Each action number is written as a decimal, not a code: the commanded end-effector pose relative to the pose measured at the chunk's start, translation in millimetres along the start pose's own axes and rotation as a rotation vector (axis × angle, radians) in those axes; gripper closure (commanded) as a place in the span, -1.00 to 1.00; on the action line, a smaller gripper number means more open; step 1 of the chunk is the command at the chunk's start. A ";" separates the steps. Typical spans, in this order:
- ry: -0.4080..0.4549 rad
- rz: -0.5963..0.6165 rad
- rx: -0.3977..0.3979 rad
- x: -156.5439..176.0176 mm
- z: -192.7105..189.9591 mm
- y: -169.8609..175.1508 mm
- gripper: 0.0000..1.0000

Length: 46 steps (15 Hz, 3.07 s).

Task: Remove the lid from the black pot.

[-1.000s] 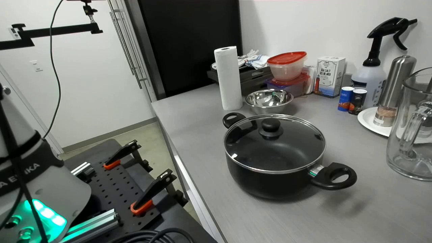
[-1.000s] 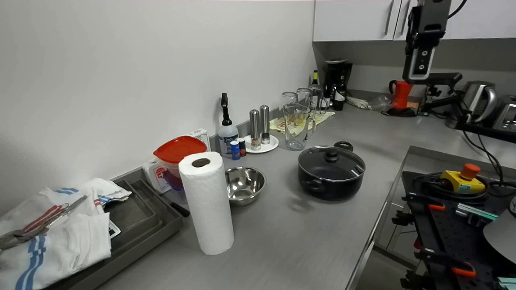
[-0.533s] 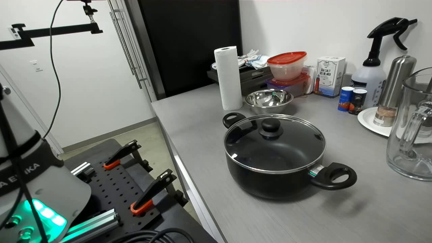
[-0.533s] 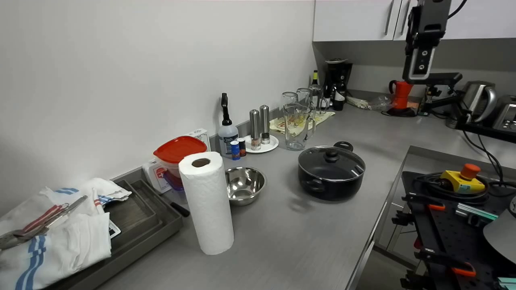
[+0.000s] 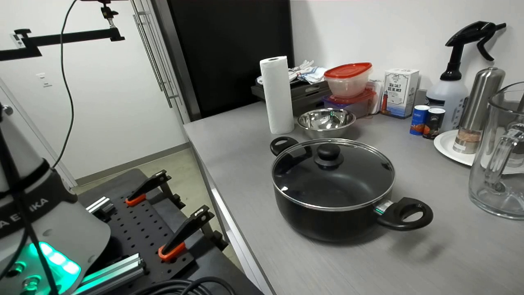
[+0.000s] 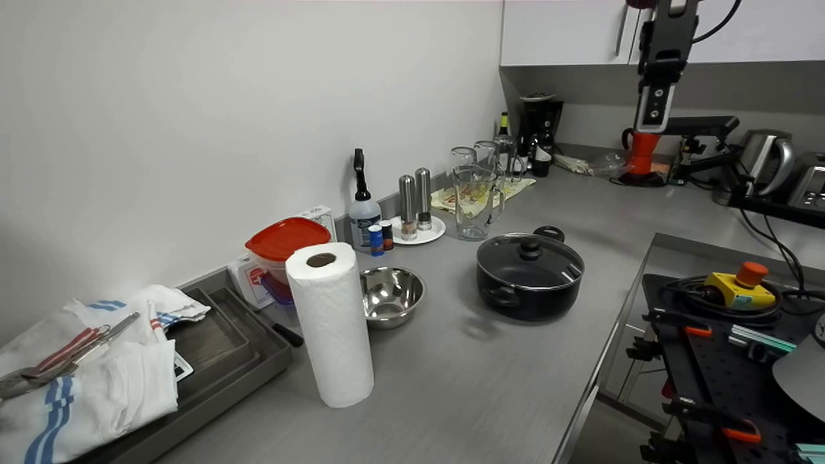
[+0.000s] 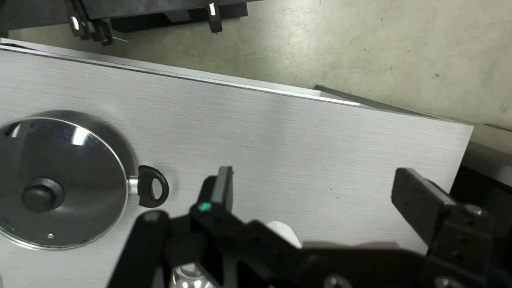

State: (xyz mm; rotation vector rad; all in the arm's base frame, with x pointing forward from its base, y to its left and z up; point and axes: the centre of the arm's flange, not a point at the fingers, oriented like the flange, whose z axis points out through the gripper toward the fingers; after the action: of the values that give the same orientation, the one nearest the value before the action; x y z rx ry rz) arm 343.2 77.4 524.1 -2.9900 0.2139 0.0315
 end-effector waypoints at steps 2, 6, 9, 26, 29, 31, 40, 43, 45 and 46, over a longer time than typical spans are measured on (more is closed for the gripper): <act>-0.008 0.077 -0.027 38.0 17.2 30.6 -1.00; -0.024 0.133 -0.121 61.9 34.4 72.4 -1.00; -0.045 0.171 -0.186 74.6 47.2 108.8 -1.00; 0.024 0.301 -0.053 157.9 108.8 263.0 -1.00; 0.051 0.330 -0.040 170.2 121.6 275.7 -1.00; 0.064 0.359 -0.033 175.3 130.4 284.0 -1.00; 0.069 0.461 0.001 166.9 169.2 309.9 -1.00; 0.075 0.495 0.014 167.6 184.6 314.9 -1.00; 0.074 0.519 0.024 168.9 195.3 316.9 -1.00; 0.080 0.534 0.025 169.3 200.9 318.4 -1.00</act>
State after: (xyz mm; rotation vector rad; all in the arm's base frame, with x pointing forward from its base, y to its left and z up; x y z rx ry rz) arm 461.1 -226.3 292.6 -2.8452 0.9759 0.0007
